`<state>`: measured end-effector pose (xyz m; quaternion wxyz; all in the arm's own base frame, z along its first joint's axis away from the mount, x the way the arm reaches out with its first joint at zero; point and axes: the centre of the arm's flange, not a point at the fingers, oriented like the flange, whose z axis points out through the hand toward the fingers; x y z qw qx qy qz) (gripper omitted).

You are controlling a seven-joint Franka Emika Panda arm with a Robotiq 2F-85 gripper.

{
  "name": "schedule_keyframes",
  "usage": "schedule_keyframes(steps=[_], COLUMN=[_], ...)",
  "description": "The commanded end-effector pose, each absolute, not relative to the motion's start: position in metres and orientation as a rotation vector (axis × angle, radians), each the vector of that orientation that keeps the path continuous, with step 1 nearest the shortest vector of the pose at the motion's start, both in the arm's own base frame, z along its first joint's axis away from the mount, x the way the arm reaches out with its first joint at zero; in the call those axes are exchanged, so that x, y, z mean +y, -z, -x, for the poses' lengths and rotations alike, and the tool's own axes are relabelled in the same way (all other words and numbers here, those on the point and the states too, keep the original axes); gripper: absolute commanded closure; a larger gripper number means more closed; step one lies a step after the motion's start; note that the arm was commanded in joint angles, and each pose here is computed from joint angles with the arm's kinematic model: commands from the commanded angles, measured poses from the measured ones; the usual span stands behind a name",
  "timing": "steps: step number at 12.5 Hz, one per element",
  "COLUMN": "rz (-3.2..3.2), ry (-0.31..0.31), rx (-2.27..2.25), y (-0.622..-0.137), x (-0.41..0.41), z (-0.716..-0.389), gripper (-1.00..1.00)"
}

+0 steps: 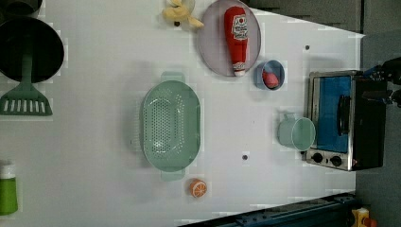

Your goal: Drag strainer left to right.

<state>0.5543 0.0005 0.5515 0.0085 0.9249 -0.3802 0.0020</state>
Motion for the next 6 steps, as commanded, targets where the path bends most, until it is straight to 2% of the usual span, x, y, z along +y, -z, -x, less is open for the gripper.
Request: schedule_keyframes(steps=[1,3,6], rz=[-2.82,-2.823,-2.862], ry=[-0.034,-0.032,0.005], rx=[-1.386,-1.379,-1.272], y=[-0.636,-0.636,-0.622], x=[-0.033,-0.027,0.021], z=[-0.442,-0.443,-0.453], gripper=[-0.6,-0.99,-1.0])
